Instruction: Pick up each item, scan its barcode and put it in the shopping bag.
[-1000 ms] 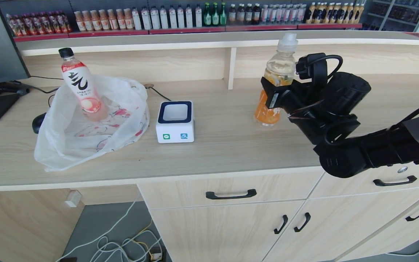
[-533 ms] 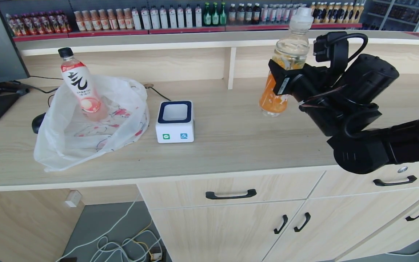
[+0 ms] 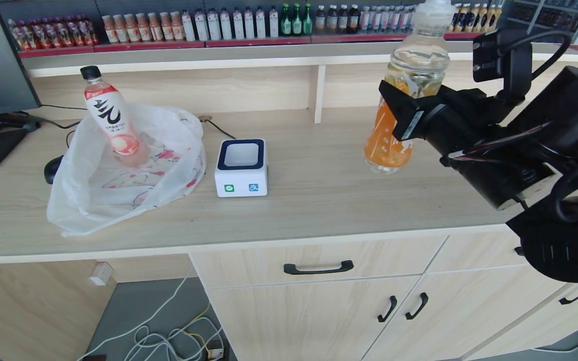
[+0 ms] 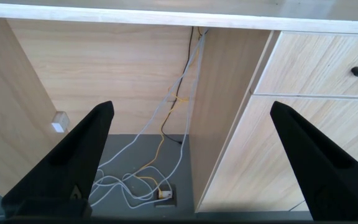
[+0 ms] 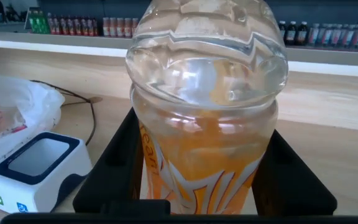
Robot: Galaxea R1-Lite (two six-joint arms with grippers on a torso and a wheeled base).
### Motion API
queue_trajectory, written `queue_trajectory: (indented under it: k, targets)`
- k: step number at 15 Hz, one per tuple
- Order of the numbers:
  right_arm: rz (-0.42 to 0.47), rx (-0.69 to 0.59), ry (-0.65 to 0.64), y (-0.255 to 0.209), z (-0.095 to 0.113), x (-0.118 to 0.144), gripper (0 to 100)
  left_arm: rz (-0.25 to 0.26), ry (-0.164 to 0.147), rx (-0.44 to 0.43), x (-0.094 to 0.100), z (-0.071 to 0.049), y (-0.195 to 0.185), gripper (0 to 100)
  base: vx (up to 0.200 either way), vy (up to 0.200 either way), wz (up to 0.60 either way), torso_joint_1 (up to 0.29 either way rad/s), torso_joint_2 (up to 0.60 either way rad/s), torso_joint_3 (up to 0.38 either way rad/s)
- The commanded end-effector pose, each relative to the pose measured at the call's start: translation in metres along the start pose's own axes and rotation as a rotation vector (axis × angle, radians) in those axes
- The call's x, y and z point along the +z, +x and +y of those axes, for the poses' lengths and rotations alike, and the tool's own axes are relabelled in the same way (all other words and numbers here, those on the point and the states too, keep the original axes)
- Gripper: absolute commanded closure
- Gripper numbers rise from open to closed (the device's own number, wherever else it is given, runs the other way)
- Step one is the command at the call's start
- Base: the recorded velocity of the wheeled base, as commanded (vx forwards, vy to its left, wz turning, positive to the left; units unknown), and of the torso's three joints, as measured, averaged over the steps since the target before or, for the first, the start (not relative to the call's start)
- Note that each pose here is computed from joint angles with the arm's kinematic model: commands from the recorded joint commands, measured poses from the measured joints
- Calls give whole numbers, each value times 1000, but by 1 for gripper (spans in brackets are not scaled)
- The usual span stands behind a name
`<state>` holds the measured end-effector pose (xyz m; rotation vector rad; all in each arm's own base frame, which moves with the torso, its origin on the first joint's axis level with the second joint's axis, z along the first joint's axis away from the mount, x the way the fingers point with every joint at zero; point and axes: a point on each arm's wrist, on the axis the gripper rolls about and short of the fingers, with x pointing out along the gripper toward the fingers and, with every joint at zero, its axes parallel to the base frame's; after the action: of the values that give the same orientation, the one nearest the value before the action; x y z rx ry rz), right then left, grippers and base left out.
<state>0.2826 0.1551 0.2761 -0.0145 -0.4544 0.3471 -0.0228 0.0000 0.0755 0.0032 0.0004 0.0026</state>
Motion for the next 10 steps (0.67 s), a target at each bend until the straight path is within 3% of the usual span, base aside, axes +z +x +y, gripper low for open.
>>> queue_trajectory:
  k: [1,6,10]
  targets:
    - [-10,24,1,-30,2,15,100,0,0,1,0,0,0,0,0,0,0,0,0,0]
    - [-44,35,-47,-78,-1,22,100,0,0,1,0,0,0,0,0,0,0,0,0,0]
    - [21,59,-67,-138,-9,21,100,0,0,1,0,0,0,0,0,0,0,0,0,0]
